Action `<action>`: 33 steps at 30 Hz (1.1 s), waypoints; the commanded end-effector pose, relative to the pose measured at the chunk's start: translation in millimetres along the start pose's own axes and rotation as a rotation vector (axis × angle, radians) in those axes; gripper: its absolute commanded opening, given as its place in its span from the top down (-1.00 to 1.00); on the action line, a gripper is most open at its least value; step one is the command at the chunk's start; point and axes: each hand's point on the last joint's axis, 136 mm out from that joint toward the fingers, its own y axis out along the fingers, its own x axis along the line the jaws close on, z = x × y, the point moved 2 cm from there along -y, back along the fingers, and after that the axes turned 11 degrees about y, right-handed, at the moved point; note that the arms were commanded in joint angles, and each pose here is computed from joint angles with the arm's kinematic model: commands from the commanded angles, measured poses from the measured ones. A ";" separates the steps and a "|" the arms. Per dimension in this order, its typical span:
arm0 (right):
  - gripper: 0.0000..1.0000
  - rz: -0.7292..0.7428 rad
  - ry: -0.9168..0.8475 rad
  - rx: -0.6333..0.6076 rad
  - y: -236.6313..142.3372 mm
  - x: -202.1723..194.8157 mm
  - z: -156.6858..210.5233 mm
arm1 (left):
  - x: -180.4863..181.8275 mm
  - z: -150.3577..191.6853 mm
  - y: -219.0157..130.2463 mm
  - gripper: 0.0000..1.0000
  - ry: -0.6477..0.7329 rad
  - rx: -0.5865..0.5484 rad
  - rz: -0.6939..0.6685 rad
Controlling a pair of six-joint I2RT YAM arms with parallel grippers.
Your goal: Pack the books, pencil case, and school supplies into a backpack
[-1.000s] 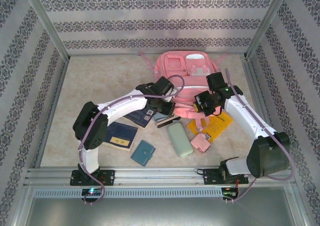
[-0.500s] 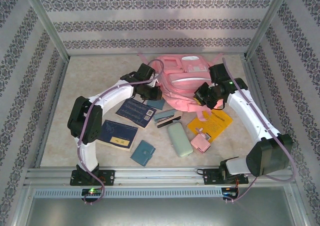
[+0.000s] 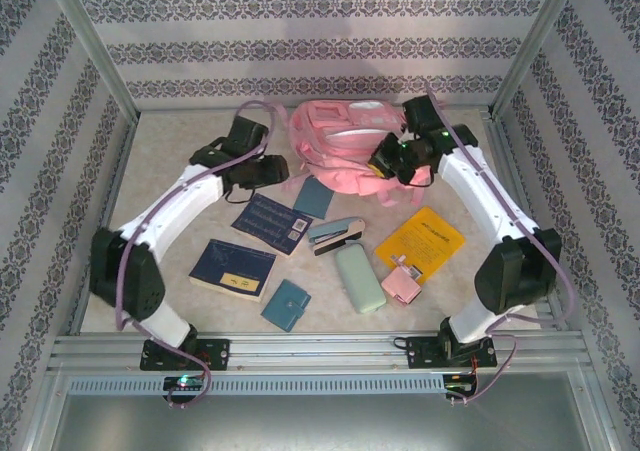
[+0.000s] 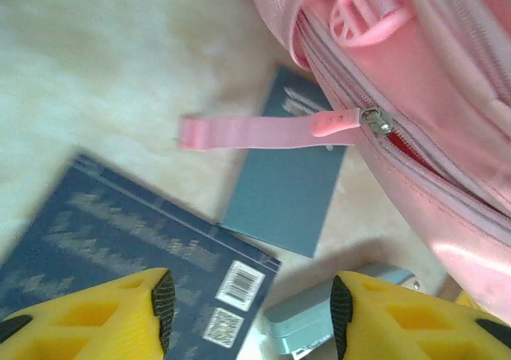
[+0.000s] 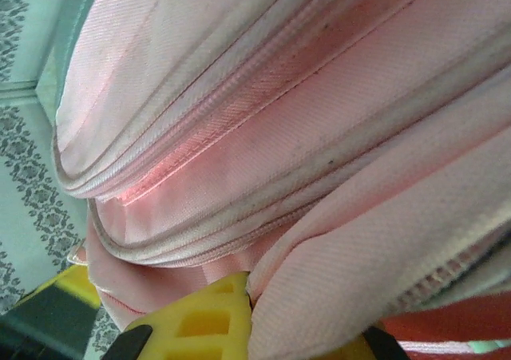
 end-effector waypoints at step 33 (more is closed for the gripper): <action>-0.20 0.233 -0.695 -0.116 39.5 29.5 36.4 | 31.2 71.4 -53.0 -0.20 0.002 0.126 -0.031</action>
